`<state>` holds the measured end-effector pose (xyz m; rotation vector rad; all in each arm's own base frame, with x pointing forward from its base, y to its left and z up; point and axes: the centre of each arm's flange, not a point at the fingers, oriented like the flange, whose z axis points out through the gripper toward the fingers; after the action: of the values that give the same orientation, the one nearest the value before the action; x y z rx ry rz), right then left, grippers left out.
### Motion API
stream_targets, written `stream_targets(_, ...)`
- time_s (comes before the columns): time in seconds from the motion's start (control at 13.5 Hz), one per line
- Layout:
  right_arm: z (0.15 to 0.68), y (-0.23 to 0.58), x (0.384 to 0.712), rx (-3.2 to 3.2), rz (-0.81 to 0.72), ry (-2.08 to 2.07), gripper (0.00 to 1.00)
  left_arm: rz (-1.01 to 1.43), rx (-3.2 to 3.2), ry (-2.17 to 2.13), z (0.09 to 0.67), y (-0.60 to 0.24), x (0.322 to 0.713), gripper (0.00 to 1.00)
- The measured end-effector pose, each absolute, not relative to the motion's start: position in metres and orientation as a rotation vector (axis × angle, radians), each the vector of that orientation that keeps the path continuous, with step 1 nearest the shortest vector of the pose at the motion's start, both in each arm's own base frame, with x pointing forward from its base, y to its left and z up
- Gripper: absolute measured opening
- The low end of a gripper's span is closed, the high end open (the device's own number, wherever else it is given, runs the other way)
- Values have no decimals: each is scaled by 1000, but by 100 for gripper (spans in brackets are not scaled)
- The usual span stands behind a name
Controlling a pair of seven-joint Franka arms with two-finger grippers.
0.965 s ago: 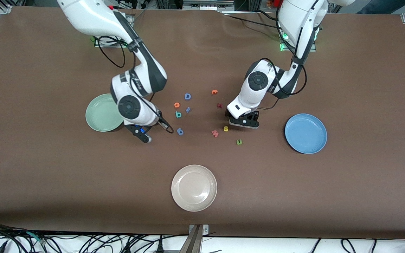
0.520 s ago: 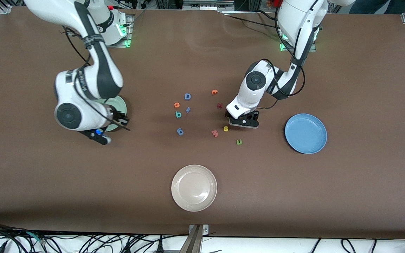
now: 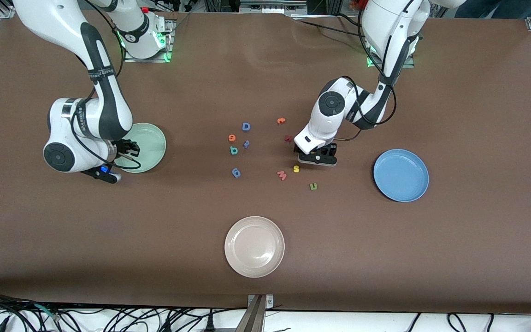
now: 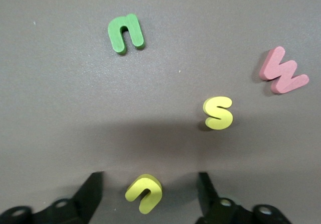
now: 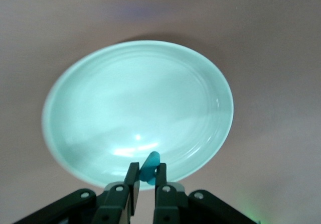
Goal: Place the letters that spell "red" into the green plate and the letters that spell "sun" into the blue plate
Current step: 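Place the teal letter on the green plate with the right gripper, then carry the yellow u to the blue plate with the left gripper and release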
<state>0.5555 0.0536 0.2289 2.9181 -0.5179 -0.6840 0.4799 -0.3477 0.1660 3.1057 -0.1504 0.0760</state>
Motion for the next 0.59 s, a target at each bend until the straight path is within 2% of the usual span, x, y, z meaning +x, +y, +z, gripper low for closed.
stream_targets(0.15, 210, 45, 541, 2914, -695, -507, 17, 83, 3105, -148, 169, -348, 481, 57)
stream_targets(0.3, 202, 43, 533, 2908, -710, -505, 17, 102, 3115, -168, 171, -352, 479, 40)
stream_targets(0.59, 194, 42, 526, 2901, -716, -508, 17, 130, 3135, -164, 172, -357, 475, 34)
